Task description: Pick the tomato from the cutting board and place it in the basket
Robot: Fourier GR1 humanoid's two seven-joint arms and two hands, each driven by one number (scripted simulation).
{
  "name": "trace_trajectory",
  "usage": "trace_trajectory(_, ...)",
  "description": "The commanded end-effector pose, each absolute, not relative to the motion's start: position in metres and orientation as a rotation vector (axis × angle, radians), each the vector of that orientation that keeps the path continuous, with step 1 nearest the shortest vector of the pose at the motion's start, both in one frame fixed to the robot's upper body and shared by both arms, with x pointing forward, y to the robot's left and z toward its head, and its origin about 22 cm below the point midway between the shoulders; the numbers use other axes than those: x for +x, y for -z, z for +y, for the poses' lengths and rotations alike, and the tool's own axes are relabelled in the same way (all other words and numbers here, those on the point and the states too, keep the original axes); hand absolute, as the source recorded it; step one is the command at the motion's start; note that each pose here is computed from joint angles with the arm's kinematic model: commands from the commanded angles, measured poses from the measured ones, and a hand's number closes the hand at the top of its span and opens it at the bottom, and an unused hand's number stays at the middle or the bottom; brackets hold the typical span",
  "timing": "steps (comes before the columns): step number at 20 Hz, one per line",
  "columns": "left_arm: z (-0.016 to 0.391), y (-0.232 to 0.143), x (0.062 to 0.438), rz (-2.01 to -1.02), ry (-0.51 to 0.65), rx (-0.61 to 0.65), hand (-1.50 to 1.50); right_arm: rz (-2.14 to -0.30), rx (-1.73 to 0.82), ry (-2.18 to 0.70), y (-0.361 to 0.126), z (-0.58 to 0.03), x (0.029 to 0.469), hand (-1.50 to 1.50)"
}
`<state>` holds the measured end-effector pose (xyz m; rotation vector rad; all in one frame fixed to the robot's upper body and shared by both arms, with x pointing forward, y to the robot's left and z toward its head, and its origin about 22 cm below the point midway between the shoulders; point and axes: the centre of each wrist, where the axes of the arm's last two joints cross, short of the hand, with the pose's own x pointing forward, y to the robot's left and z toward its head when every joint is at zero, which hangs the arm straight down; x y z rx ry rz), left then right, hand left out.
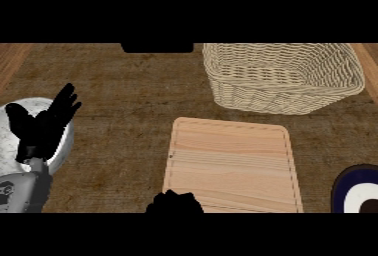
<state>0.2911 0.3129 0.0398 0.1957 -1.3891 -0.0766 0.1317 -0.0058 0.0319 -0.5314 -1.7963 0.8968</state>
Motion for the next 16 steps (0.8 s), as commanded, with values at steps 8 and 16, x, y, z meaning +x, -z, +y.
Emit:
trace_trajectory(8,0.311,-0.041,0.295,-1.372,0.091,0.189,0.0,-1.895,-0.56,-0.576,-0.126,-0.009,0.151,1.5)
trace_trajectory(16,0.313,-0.041,0.296,-1.393,0.088,0.187,0.0,-1.884,-0.759,-0.465,-0.13,-0.016,0.17,1.5)
